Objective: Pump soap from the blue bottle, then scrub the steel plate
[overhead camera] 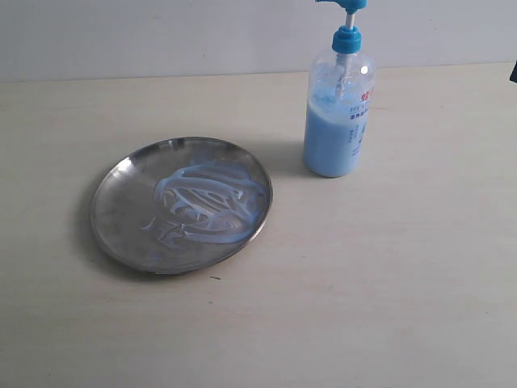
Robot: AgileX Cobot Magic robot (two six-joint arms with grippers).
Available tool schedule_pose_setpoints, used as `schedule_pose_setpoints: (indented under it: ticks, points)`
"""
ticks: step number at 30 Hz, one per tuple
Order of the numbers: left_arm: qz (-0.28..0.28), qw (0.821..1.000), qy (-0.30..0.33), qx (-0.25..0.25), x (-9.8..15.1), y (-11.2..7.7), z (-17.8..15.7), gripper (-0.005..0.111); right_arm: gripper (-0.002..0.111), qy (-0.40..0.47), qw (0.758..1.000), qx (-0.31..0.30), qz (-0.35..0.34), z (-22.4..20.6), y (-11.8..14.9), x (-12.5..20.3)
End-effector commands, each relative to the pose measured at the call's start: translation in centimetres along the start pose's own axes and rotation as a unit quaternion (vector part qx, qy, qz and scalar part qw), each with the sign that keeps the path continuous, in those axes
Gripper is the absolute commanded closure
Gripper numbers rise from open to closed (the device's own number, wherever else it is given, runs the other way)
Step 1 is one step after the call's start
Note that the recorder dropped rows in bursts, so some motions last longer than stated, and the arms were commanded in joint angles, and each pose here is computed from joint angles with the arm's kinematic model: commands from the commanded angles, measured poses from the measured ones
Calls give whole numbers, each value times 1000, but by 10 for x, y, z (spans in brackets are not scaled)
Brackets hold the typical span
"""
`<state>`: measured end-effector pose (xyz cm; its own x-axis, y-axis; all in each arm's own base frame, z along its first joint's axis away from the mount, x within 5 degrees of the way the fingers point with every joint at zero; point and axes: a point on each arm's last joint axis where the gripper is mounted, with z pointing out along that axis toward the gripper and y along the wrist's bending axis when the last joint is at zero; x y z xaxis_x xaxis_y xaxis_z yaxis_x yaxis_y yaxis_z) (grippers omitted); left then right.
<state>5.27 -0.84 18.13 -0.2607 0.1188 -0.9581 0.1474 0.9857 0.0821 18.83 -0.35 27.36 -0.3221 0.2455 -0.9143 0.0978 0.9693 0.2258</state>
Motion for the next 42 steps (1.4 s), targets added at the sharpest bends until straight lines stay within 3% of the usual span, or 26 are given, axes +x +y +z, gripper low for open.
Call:
schedule_pose_setpoints:
  ticks: [1,11,13,22,32,42]
  points:
    - [0,1000,-5,-2,0,0,0,107,108,-11,1000,-1,-1,0,0,-5]
    - [2,1000,-5,-2,0,0,0,107,108,-11,1000,-1,-2,0,0,-5]
    - [2,1000,-5,-2,0,0,0,107,108,-11,999,-1,-42,-1,0,-5]
    - [2,1000,-5,-2,0,0,0,107,108,-15,996,14,-89,-55,-3,-2]
    - [2,1000,-5,-2,0,0,0,107,108,-129,985,7,-114,-112,-16,51]
    - [2,1000,-5,-2,0,0,0,107,108,-147,983,9,-107,-121,-24,76]
